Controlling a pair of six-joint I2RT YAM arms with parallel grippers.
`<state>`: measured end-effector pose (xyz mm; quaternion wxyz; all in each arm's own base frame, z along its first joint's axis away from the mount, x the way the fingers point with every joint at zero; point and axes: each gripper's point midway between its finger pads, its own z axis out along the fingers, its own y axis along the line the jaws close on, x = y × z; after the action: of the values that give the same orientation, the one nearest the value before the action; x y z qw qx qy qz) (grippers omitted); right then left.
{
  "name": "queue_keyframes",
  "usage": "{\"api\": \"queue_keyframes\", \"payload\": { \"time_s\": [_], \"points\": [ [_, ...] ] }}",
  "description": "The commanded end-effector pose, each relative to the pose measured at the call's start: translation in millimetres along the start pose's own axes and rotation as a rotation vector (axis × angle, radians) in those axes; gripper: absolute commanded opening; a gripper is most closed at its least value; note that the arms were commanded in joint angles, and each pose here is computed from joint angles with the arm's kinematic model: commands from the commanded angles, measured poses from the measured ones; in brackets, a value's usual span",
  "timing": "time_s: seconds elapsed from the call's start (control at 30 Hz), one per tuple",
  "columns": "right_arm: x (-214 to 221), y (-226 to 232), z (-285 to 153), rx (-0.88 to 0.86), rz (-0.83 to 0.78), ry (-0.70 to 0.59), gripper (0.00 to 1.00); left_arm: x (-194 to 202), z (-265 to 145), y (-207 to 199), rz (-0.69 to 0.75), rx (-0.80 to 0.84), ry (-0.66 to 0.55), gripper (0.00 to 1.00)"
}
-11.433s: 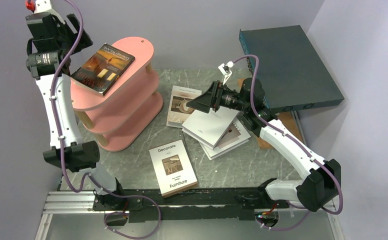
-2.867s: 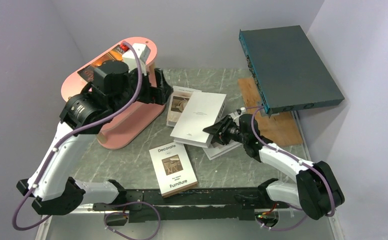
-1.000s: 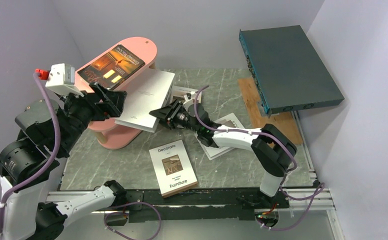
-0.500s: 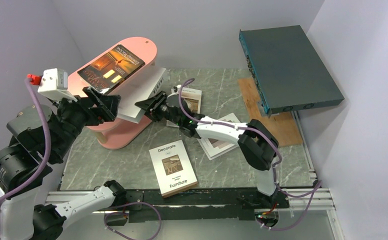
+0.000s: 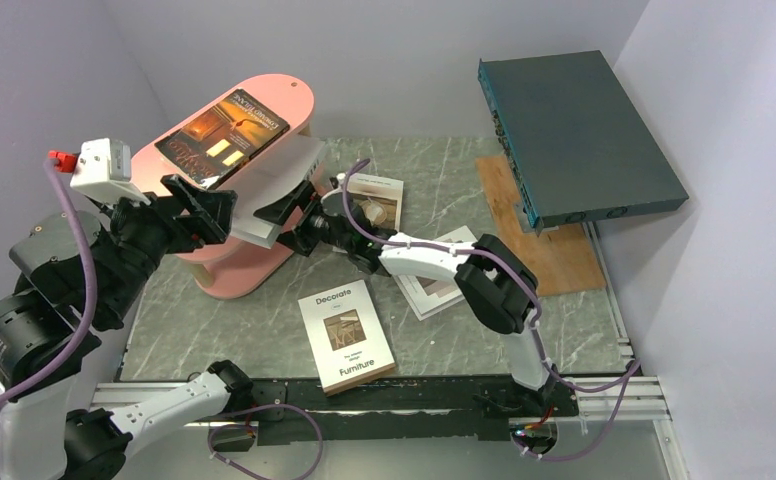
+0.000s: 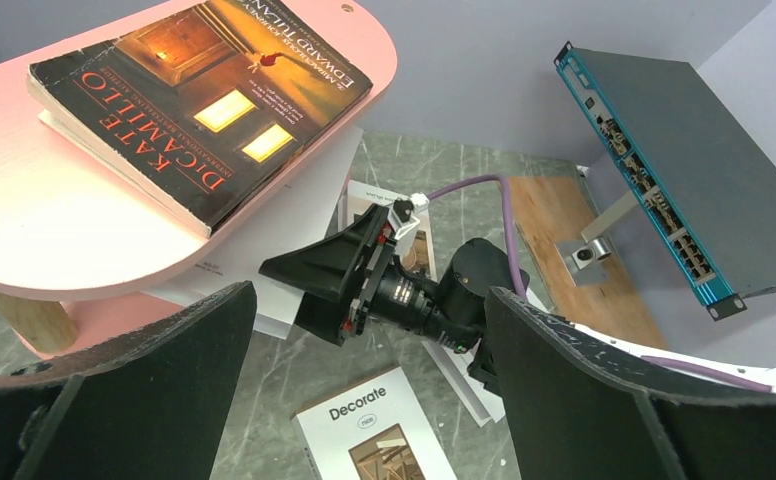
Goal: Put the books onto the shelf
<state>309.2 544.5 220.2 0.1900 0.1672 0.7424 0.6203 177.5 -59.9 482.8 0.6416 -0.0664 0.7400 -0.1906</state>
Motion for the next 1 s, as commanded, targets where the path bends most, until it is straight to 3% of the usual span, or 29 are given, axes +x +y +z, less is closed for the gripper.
{"api": "queue_keyframes", "payload": {
  "time_s": [0.0, 0.2, 0.33, 0.53, 0.6, 0.67, 0.73, 0.8, 0.97],
  "points": [
    [9, 29, -21, -0.106, -0.086, 0.044, 1.00, -2, 4, -1, -0.010, -0.007, -0.013, 0.92],
    [4, 41, -58, -0.087, -0.437, 0.061, 1.00, 3, 13, -9, -0.011, 0.022, -0.008, 0.92],
    [-2, 32, -76, -0.087, -0.488, 0.146, 1.00, 12, 23, -15, -0.010, 0.029, 0.006, 0.92],
    [-24, 18, -105, -0.060, -0.535, 0.119, 0.98, 12, 31, -19, 0.006, 0.030, 0.015, 0.92],
    [-33, 13, -111, -0.054, -0.544, 0.093, 0.74, 11, 31, -19, 0.009, 0.028, 0.010, 0.92],
    [-39, 8, -112, -0.028, -0.562, 0.079, 0.38, 9, 31, -18, 0.006, 0.024, 0.003, 0.92],
    [-41, 8, -109, -0.015, -0.583, 0.080, 0.13, 9, 31, -17, 0.006, 0.022, 0.002, 0.92],
    [-40, 12, -105, -0.025, -0.591, 0.090, 0.04, 10, 31, -16, 0.008, 0.014, 0.005, 0.92],
    [-25, 23, -88, -0.050, -0.618, 0.136, 0.03, 9, 31, -16, 0.013, 0.009, 0.005, 0.92]
  ]
}}
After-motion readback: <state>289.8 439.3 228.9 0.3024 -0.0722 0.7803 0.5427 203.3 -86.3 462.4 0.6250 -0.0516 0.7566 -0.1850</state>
